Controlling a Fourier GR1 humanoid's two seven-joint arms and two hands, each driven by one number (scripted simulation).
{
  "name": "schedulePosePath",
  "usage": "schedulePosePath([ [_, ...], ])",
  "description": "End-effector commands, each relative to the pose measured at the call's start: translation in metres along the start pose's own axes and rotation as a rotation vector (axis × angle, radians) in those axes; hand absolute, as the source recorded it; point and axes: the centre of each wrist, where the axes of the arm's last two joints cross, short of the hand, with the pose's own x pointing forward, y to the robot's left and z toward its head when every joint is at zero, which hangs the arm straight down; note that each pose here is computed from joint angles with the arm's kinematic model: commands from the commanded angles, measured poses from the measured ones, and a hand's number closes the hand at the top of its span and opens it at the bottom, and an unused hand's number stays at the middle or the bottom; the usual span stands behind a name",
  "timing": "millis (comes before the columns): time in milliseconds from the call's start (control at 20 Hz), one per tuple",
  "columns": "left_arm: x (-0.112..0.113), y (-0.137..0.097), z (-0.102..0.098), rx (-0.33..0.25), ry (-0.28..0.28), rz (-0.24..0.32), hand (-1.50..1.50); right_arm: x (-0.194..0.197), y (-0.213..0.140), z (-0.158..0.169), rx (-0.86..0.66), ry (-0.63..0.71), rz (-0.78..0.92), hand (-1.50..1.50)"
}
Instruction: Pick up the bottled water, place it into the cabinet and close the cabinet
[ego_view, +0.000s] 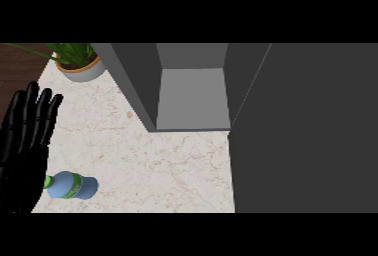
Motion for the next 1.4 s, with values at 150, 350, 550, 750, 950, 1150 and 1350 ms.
schedulePosePath([
  [150, 0.024, 0.047, 0.028, 0.054, -0.017, -0.039, -1.50, 0.017, 0.009, 0.026, -0.004, -0.026, -0.016, -1.50],
  [350, 0.004, 0.048, 0.059, 0.142, 0.251, 0.121, -1.50, 0.003, 0.008, 0.039, 0.063, 0.226, -0.168, -1.50],
  [550, 0.028, 0.062, 0.076, 0.181, 0.282, 0.115, -1.50, 0.023, 0.019, 0.066, 0.081, 0.231, -0.187, -1.50],
  [750, 0.051, 0.044, 0.090, 0.173, 0.293, 0.118, -1.50, 0.062, -0.002, 0.082, 0.086, 0.254, -0.173, -1.50],
  [950, 0.040, 0.042, 0.110, 0.187, 0.319, 0.107, -1.50, 0.069, -0.009, 0.085, 0.073, 0.248, -0.188, -1.50],
  [1150, 0.058, 0.048, 0.110, 0.205, 0.342, 0.071, -1.50, 0.088, 0.009, 0.088, 0.063, 0.241, -0.202, -1.50],
  [1350, 0.031, 0.059, 0.122, 0.219, 0.367, 0.049, -1.50, 0.085, 0.006, 0.099, 0.078, 0.260, -0.180, -1.50],
])
